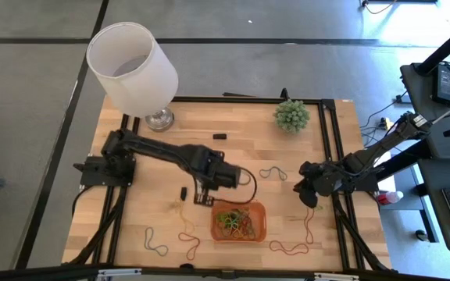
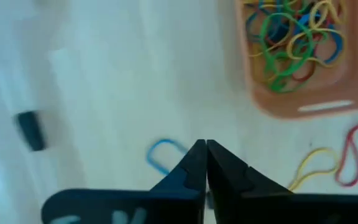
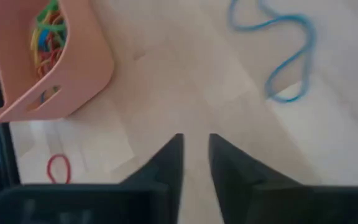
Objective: Pick and place rubber bands into bin
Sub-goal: Put the red rubber band into the orange bin
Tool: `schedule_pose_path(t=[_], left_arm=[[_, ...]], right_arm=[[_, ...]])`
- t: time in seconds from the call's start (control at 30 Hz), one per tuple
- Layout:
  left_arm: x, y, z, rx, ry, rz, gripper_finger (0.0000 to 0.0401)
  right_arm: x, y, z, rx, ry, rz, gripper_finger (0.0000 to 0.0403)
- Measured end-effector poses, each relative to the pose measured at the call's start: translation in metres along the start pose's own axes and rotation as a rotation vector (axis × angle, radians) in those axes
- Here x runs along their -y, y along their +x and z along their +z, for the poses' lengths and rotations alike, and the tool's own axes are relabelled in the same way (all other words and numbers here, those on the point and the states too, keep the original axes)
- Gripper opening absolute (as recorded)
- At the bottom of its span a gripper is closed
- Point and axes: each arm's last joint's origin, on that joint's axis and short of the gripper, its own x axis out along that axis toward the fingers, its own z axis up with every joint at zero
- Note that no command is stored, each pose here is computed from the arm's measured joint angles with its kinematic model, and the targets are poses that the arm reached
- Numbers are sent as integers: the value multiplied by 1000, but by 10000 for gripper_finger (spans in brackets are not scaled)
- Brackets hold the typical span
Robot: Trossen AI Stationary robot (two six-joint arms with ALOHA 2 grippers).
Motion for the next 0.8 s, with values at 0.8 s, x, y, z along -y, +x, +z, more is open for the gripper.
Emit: schedule_pose_path(t=[0.8], left_arm=[[-19,15,-199,266,-213,-141,3]], right_arm=[[-95,44,-7,-433,515,-418,25]])
